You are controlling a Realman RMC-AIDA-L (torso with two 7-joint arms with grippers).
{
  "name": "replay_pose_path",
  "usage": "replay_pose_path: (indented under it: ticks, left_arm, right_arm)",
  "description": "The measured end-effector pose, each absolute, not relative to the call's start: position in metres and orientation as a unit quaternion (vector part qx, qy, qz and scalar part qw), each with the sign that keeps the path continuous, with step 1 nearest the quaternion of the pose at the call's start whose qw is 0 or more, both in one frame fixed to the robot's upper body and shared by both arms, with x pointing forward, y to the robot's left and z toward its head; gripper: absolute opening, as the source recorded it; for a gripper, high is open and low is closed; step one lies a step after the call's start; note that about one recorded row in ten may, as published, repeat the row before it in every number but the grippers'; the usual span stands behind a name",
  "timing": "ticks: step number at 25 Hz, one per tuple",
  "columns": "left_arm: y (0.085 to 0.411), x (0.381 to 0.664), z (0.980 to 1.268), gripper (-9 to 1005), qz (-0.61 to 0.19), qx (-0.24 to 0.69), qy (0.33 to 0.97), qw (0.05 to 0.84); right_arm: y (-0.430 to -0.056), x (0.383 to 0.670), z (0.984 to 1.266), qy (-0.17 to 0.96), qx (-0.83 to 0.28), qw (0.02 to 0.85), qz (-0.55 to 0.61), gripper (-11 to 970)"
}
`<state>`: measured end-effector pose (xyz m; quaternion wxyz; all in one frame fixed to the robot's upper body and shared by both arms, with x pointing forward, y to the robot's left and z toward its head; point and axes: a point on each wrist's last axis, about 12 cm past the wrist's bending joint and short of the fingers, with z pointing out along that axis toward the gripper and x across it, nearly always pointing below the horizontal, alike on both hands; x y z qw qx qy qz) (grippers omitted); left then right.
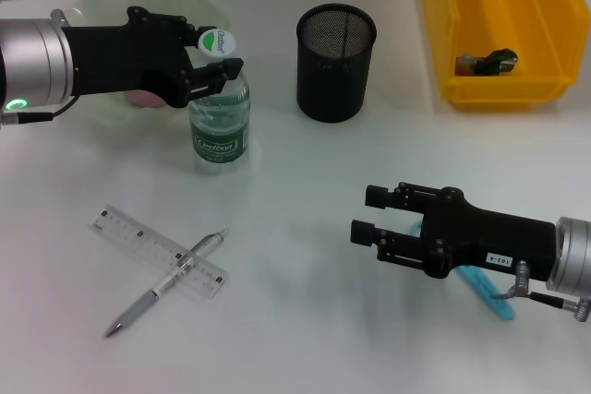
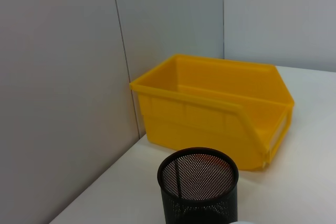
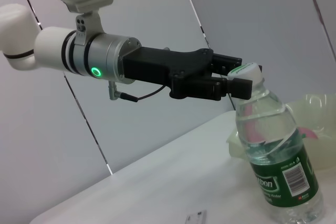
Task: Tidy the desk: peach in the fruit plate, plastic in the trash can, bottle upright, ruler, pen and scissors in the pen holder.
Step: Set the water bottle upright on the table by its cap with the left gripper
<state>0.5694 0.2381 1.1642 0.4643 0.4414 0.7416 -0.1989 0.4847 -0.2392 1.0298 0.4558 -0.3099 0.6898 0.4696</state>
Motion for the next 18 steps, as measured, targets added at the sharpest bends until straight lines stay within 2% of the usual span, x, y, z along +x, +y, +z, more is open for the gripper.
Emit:
replay_pose_path:
  ticks: [18]
  left_arm:
    - [0.2352,0.5712,1.1643,461,-0.203,0.445,0.740,0.462]
  right_arm:
    - [-0.2398,0.4856,1.0304,0.690,-0.309,0.458,0.469,624]
